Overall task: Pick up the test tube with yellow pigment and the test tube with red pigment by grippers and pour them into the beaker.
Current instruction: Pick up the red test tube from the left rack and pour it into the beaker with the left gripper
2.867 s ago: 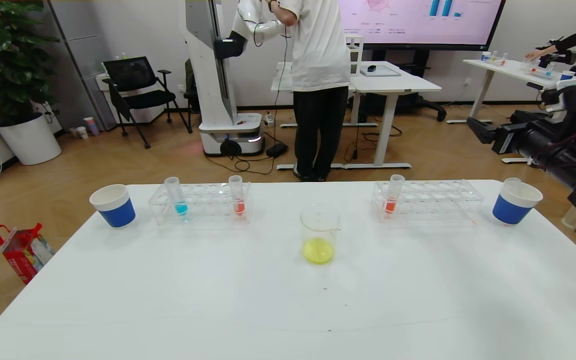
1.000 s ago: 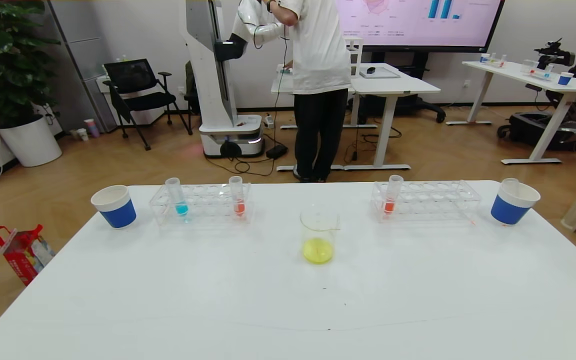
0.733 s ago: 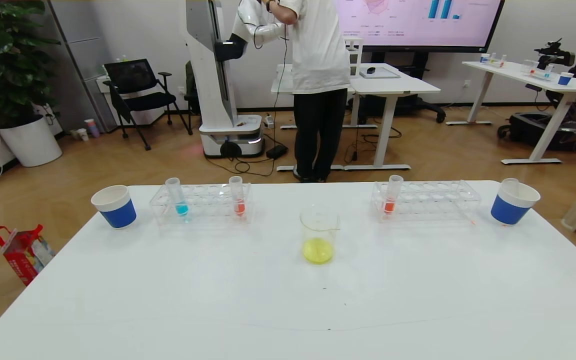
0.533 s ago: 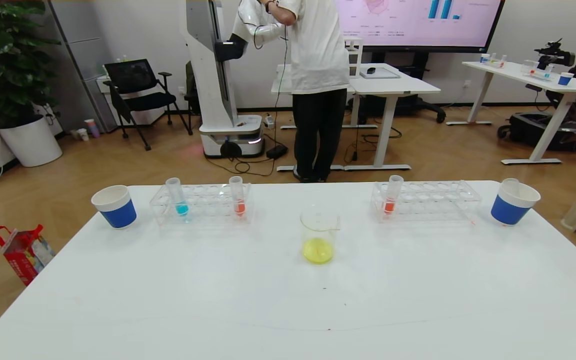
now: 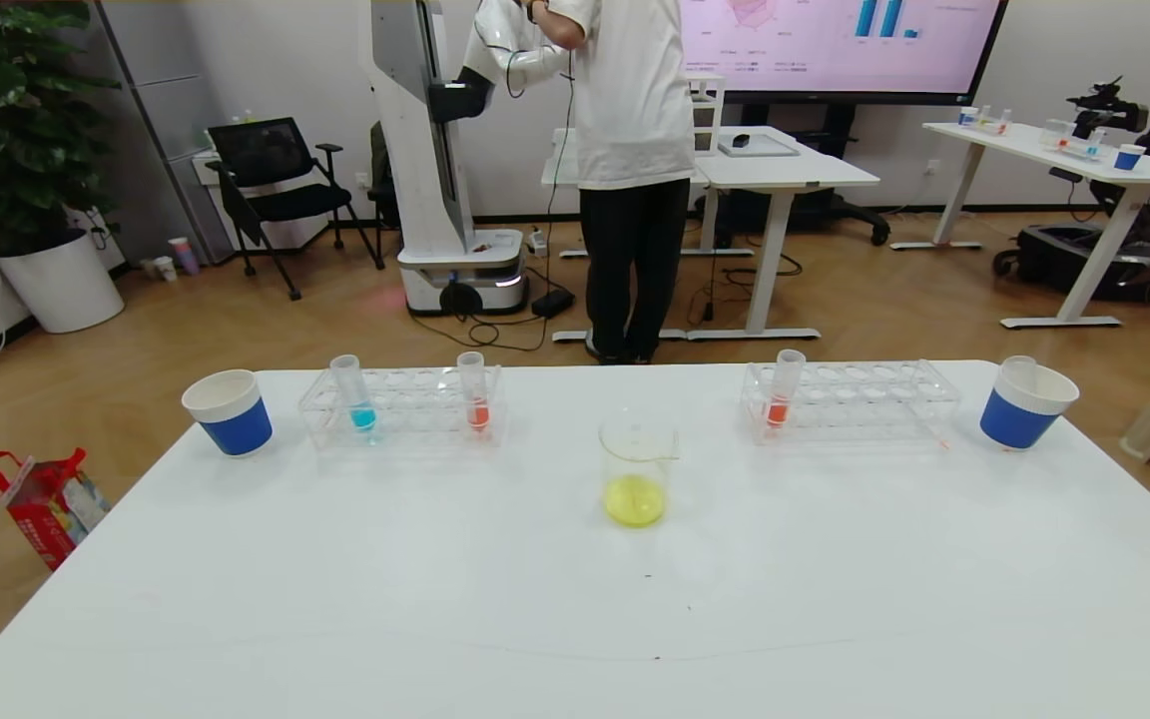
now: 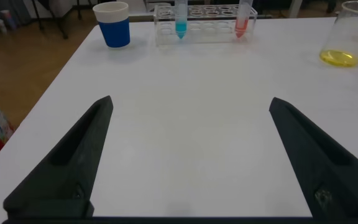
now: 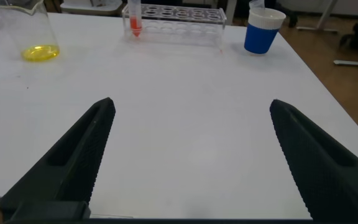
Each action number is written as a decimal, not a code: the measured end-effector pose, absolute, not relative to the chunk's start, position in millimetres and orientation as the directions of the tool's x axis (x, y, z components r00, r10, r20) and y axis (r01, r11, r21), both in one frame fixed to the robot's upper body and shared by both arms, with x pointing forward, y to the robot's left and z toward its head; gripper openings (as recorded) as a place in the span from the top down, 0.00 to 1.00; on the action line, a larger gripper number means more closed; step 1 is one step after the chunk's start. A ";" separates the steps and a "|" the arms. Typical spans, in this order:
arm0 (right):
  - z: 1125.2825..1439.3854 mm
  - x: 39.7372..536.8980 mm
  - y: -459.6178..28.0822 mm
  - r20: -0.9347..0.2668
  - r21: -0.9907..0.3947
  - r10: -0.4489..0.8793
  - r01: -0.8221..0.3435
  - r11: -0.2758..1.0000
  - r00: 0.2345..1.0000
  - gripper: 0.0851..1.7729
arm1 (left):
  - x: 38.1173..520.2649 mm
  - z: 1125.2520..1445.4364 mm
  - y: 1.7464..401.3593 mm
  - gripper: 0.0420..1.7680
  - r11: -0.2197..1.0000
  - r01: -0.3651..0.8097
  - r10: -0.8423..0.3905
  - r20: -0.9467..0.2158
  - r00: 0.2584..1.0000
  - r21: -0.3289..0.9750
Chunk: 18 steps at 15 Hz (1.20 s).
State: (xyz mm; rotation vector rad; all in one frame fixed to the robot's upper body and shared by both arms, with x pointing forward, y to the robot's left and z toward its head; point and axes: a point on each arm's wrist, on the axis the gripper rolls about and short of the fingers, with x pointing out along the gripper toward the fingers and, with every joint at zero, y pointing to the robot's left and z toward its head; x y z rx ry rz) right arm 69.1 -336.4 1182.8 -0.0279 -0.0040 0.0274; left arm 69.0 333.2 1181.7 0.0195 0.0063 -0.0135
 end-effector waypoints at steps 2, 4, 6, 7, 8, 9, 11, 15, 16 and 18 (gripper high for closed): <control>1182.8 69.1 -336.4 0.004 -0.028 0.027 -0.027 0.999 1.000 0.02 | 69.0 1181.7 333.3 0.01 1.000 0.012 -0.011 -0.006 1.000 0.029; 1182.7 69.1 -336.4 0.003 -0.028 0.028 -0.028 0.999 1.000 0.02 | 68.5 1183.0 333.6 0.01 0.999 -0.003 0.004 -0.010 1.000 0.054; 1182.8 69.1 -336.4 0.004 -0.028 0.027 -0.027 0.999 1.000 0.02 | 68.3 1193.7 333.6 0.01 0.997 -0.007 0.008 -0.008 1.000 0.081; 1182.8 69.1 -336.4 0.004 -0.028 0.027 -0.027 0.999 1.000 0.02 | 69.9 1203.7 333.6 0.01 0.996 -0.010 0.011 -0.014 1.000 0.086; 1182.8 69.1 -336.4 0.004 -0.028 0.027 -0.027 0.999 1.000 0.02 | 73.4 1218.9 333.6 0.01 0.996 -0.011 0.013 -0.017 1.000 0.084; 1182.8 69.1 -336.4 0.004 -0.028 0.027 -0.027 0.999 1.000 0.02 | 79.5 1235.2 333.6 0.01 0.997 -0.012 0.014 -0.020 1.000 0.073; 1182.8 69.1 -336.4 0.004 -0.028 0.027 -0.027 0.999 1.000 0.02 | 102.4 1272.6 333.7 0.01 0.999 -0.011 0.012 -0.017 1.000 0.050; 1182.8 69.1 -336.4 0.004 -0.028 0.028 -0.028 0.999 1.000 0.02 | 184.1 1323.1 332.0 0.01 0.999 0.004 -0.003 -0.017 1.000 0.034; 1182.8 69.1 -336.4 0.004 -0.028 0.028 -0.028 0.999 1.000 0.02 | 207.8 1326.8 329.6 0.01 1.000 0.004 -0.003 -0.019 1.000 0.030; 1182.8 69.1 -336.4 0.004 -0.029 0.028 -0.028 0.999 1.000 0.02 | 255.7 1325.1 316.7 0.01 1.000 -0.004 0.004 -0.015 1.000 0.009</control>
